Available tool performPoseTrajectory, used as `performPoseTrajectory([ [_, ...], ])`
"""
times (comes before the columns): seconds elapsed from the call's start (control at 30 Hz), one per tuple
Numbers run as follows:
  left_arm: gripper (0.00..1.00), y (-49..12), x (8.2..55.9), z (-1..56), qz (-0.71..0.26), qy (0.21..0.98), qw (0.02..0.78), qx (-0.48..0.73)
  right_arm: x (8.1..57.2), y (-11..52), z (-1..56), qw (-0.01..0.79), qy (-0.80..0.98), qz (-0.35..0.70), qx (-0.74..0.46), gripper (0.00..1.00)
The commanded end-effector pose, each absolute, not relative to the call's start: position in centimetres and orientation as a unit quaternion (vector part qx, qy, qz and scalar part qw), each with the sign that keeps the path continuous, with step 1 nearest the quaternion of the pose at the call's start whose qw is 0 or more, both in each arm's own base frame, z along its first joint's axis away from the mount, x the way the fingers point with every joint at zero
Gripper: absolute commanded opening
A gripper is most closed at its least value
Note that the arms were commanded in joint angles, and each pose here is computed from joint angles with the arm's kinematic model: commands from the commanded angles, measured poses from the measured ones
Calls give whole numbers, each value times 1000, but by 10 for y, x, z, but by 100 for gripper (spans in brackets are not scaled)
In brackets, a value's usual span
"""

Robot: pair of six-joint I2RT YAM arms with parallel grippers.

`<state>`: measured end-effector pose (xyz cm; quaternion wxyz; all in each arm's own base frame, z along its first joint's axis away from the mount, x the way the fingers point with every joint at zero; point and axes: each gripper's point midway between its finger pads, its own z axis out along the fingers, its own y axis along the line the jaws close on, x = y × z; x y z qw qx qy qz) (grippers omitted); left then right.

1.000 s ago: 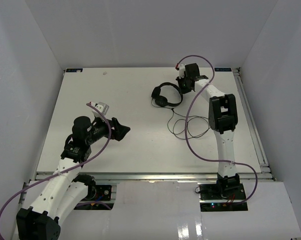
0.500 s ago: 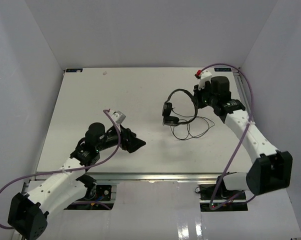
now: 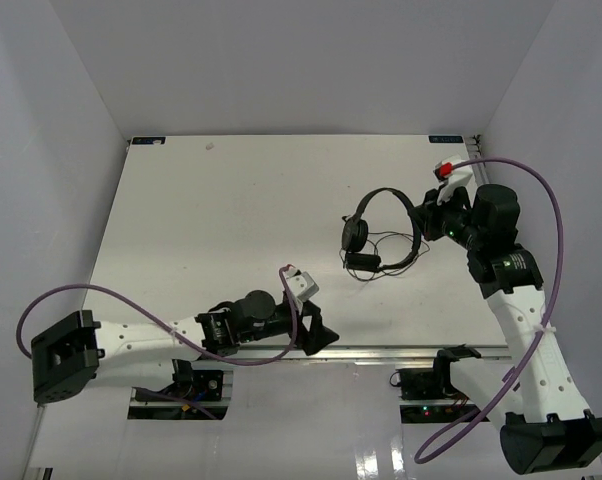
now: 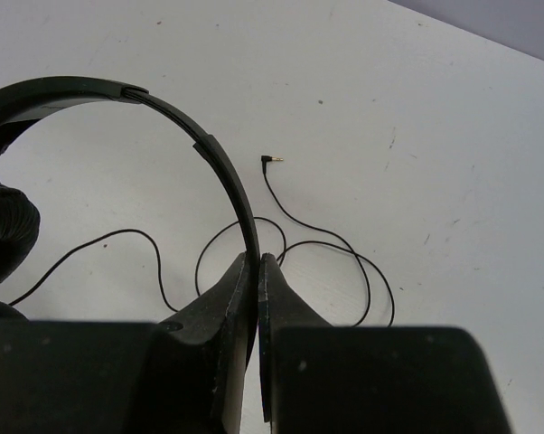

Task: Wrap the headphones

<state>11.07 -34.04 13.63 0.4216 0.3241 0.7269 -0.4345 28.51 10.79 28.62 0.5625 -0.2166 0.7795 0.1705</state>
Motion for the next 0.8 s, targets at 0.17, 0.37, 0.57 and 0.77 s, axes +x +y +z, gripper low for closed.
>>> performPoseTrajectory([
  [0.17, 93, -356, 143, 164, -416, 640, 567, 309, 260, 129, 342, 585, 735, 245, -238, 8],
  [0.37, 93, -378, 152, 179, -403, 600, 604, 335, 243, 143, 380, 589, 708, 288, -261, 8],
  [0.57, 88, -380, 163, 184, -387, 587, 633, 323, 230, 151, 392, 585, 693, 311, -283, 8],
  [0.77, 84, -380, 163, 187, -395, 574, 645, 314, 213, 156, 405, 584, 676, 331, -304, 8],
])
